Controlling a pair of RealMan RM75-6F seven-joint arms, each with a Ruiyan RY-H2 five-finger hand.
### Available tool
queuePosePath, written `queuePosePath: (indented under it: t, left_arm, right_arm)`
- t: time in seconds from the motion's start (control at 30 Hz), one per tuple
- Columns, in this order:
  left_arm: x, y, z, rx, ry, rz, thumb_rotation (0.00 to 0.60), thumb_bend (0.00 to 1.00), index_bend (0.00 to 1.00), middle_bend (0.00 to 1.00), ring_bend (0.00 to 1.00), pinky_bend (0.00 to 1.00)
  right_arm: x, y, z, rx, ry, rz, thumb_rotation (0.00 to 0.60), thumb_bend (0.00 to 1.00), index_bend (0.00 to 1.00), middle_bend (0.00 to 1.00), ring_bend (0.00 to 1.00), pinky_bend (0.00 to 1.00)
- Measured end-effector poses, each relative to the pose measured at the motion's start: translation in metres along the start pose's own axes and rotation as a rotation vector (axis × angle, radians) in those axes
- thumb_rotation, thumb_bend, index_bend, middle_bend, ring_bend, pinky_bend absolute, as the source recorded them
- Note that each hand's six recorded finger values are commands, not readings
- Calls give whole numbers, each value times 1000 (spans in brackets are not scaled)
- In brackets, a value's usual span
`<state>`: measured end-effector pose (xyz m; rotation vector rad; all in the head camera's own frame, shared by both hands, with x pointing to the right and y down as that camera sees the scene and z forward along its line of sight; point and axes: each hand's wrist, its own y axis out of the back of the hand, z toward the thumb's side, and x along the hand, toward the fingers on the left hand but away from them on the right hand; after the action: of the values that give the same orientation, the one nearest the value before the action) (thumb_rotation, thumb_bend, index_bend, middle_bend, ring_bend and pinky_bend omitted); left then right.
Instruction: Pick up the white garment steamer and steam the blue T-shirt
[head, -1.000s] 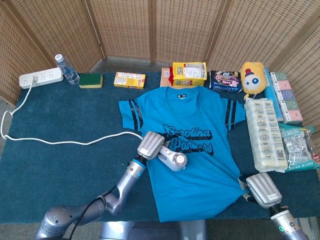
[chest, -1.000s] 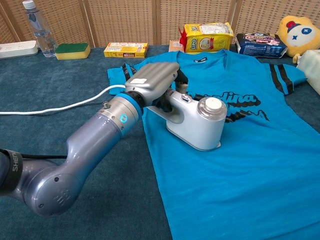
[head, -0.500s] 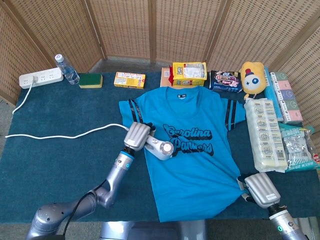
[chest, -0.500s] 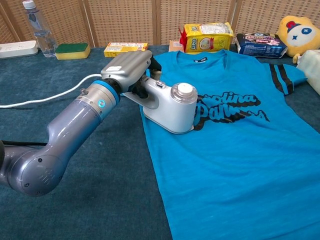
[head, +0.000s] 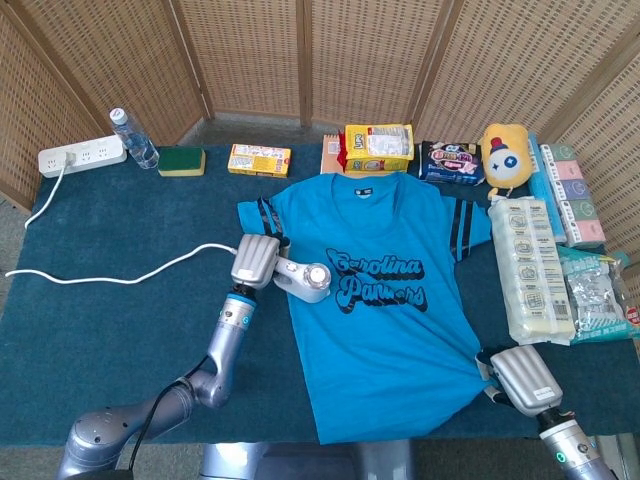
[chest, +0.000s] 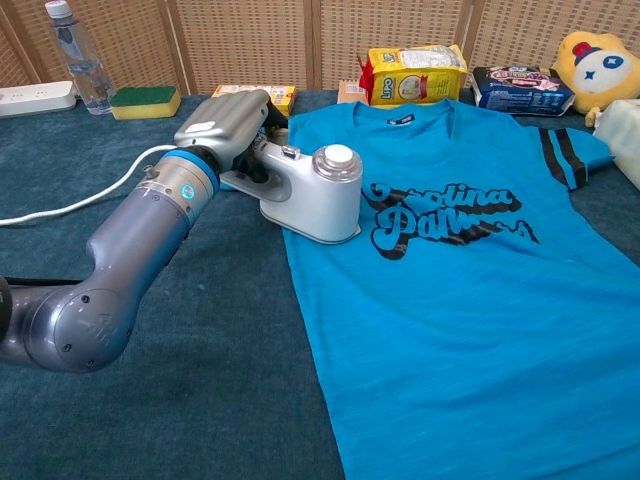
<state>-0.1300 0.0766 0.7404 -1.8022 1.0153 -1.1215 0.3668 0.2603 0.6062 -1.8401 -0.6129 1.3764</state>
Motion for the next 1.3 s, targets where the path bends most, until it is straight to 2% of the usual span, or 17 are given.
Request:
queuePosePath:
  t: [0.23, 0.57, 0.93, 1.3]
  left_arm:
    - [5, 3, 4, 4, 21, -11, 600, 380, 696, 749, 670, 753]
    - [3, -9, 16, -27, 32, -79, 600, 381, 696, 749, 670, 753]
    - [-15, -20, 34, -46, -12, -156, 600, 380, 696, 749, 670, 753]
    - [-41, -14, 48, -43, -88, -226, 600, 380, 695, 749, 670, 753]
  right_arm:
    - [1, 1, 0, 0, -5, -4, 600, 423, 656, 590, 631, 788]
    - [1, 2, -1, 3, -12, -5, 600, 423, 656, 591, 631, 788]
    - [1, 3, 2, 7, -10, -5, 600, 423, 656, 591, 633, 788]
    - [0, 4, 3, 7, -6, -9, 600, 423, 656, 593, 634, 790]
